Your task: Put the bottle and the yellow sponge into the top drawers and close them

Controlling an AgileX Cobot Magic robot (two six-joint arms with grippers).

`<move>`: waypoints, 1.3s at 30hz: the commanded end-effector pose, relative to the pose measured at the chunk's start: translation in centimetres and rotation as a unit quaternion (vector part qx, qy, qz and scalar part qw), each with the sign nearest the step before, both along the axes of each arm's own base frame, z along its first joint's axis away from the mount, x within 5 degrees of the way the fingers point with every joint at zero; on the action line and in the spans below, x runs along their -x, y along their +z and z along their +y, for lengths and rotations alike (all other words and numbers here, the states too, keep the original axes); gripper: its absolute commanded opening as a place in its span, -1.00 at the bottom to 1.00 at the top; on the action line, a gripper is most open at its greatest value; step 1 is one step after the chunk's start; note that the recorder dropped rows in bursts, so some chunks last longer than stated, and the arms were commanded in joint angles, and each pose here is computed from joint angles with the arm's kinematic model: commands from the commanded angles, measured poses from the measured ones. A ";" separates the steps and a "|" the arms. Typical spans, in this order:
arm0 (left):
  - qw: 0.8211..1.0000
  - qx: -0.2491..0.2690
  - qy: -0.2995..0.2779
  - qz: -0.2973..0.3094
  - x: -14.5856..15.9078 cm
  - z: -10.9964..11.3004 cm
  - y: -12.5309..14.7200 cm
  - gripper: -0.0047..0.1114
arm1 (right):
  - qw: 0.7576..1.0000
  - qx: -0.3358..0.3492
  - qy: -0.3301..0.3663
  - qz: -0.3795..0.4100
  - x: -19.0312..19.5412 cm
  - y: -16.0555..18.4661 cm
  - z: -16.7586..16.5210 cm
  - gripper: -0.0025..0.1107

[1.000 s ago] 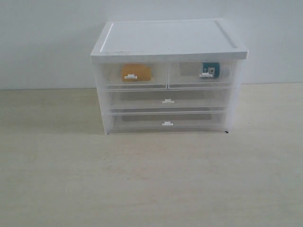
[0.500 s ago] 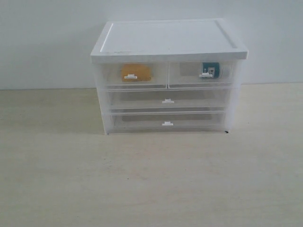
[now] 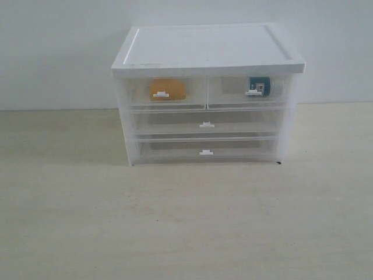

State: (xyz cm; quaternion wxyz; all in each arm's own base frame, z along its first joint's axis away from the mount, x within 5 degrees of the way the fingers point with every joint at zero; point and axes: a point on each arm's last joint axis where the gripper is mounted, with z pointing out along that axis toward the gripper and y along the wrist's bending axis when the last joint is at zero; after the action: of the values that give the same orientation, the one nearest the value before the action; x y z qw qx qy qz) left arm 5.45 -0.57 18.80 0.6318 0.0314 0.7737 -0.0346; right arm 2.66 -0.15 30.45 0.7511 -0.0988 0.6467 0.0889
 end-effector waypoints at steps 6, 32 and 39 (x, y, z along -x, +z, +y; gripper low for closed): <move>1.000 0.001 0.003 0.002 0.0 0.0 -0.1 -0.85 | 1.000 0.002 -0.002 -0.004 0.1 -0.1 0.0 -0.96; 1.000 -0.003 0.003 0.002 0.0 0.1 -0.1 -0.85 | 0.994 -0.024 -0.079 0.069 -0.3 -2.0 0.0 -0.96; 1.000 -0.003 0.003 0.002 0.0 0.1 -0.1 -0.85 | 0.988 0.027 -0.037 0.148 -2.2 -8.7 1.2 -0.96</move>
State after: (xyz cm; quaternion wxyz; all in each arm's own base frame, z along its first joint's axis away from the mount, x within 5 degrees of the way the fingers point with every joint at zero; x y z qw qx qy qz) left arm 5.45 -0.55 18.79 0.6319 0.0334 0.7737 -0.0317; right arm 4.53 0.96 23.21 0.6544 -0.0782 0.7496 0.0616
